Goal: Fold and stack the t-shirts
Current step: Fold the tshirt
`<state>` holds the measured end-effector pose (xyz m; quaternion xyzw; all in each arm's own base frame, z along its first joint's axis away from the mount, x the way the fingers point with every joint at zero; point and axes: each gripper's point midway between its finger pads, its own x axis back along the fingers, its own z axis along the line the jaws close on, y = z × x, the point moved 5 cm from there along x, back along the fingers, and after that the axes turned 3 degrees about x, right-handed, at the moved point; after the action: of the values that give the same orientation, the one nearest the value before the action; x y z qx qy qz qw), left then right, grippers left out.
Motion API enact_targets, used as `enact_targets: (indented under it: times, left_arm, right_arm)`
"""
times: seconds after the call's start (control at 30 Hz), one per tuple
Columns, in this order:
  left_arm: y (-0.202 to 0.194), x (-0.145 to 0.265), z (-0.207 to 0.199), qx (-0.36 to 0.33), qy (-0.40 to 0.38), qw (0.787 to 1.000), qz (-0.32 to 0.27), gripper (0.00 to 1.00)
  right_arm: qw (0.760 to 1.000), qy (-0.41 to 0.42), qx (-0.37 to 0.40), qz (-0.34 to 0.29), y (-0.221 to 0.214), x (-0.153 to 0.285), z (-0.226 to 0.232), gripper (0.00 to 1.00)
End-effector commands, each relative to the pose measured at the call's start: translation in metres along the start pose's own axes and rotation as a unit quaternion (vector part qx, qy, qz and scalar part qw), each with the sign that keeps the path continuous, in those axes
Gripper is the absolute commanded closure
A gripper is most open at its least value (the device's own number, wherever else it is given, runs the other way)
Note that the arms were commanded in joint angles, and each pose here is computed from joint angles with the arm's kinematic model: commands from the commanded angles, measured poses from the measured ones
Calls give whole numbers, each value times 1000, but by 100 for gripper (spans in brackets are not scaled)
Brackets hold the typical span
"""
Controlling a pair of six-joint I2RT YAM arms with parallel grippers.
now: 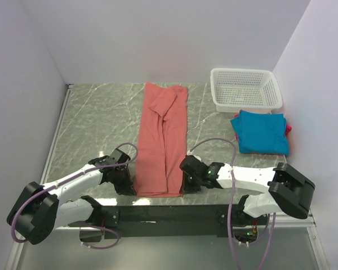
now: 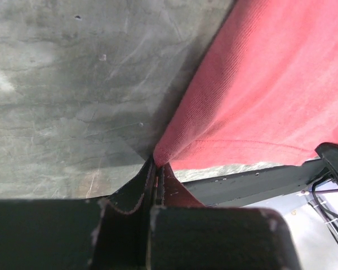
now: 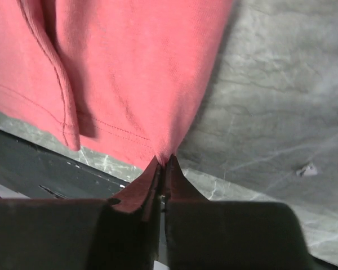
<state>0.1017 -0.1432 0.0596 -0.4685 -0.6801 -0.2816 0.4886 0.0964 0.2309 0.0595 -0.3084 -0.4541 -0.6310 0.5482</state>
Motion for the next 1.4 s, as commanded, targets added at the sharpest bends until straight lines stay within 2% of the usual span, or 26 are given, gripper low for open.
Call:
enact_targets:
  times: [0.0, 0.17, 0.3, 0.33, 0.43, 0.57, 0.6, 0.7, 0.8, 0.97, 1.13, 1.37]
  left_arm:
    - [0, 4, 7, 14, 25, 1000, -12, 99]
    - [-5, 15, 13, 28, 41, 999, -21, 99]
    - [-20, 12, 21, 30, 22, 999, 10, 99]
    - [-24, 13, 13, 21, -10, 1000, 20, 99]
    - [-30, 18, 3, 6, -37, 999, 23, 99]
    - [-18, 33, -23, -15, -73, 997, -17, 99]
    - [-13, 40, -34, -23, -87, 995, -31, 99]
    - [2, 44, -52, -36, -90, 993, -61, 99]
    - [23, 50, -71, -46, -76, 992, -95, 99]
    - [70, 67, -95, -8, -45, 982, -186, 99]
    - [115, 84, -136, 8, -92, 961, -260, 99]
    - [167, 90, -165, 1, -74, 952, -297, 99]
  right_arm:
    - [999, -47, -12, -12, -5, 8, -9, 99]
    - [998, -61, -21, 4, -22, 19, -25, 100]
    - [1000, -9, -15, -6, -24, 29, -19, 100]
    - [1000, 7, -10, -5, -25, 29, -16, 100]
    - [998, 62, -1, -7, -22, 30, 5, 100]
    - [998, 47, 8, -28, -11, 34, 9, 100]
    - [997, 37, 14, -63, 2, 39, 13, 100]
    - [993, 1, 27, -114, 25, 50, 13, 100]
    - [989, -9, 31, -143, 50, 55, 13, 100]
    - [982, 0, 60, -180, 93, 57, 18, 100]
    - [966, -9, 48, -252, 159, 69, 25, 100]
    - [960, -41, 47, -271, 219, 64, 23, 100]
